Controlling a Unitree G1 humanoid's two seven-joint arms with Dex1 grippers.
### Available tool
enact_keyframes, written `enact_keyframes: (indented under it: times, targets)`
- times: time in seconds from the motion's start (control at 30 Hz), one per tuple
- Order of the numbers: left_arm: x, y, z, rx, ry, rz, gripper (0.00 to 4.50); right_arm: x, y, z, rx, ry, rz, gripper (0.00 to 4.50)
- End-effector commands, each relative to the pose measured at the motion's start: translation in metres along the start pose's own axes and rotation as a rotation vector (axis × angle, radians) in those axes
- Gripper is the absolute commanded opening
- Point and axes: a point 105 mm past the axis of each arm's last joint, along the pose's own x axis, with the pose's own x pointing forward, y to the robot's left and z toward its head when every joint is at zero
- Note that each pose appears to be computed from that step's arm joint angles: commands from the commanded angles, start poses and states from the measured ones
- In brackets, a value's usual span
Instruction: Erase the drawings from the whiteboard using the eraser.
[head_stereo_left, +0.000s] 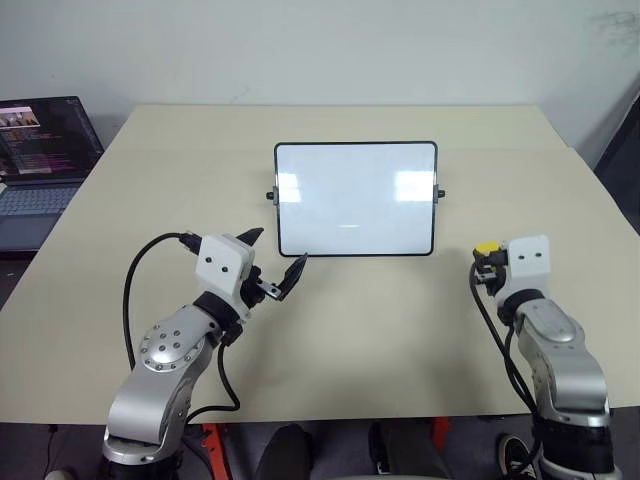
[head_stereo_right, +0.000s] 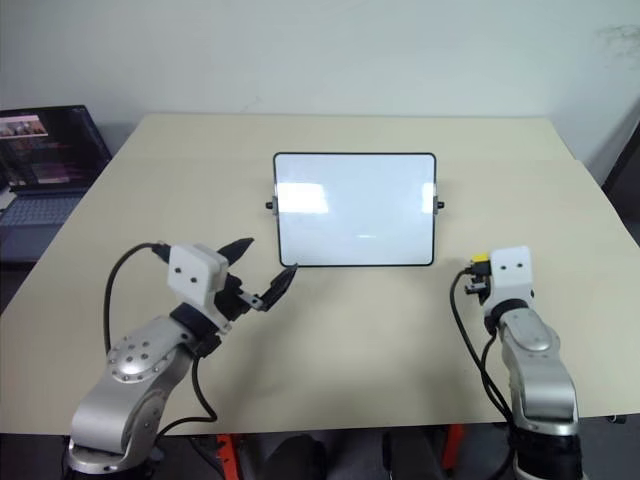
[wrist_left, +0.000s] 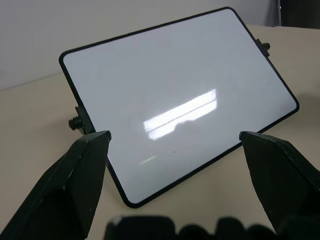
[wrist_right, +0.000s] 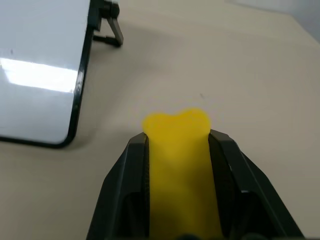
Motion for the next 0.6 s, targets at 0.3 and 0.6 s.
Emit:
enact_keyframes:
  times: [0.3, 0.6]
  targets:
    - [-0.031, -0.027, -0.001, -0.1, 0.082, -0.349, 4.5, 0.008, 0.018, 0.004, 0.027, -0.007, 0.056, 1.28]
    - [-0.043, -0.023, 0.004, -0.102, 0.138, -0.484, 4.5, 0.012, 0.025, 0.003, 0.033, 0.004, 0.086, 1.28]
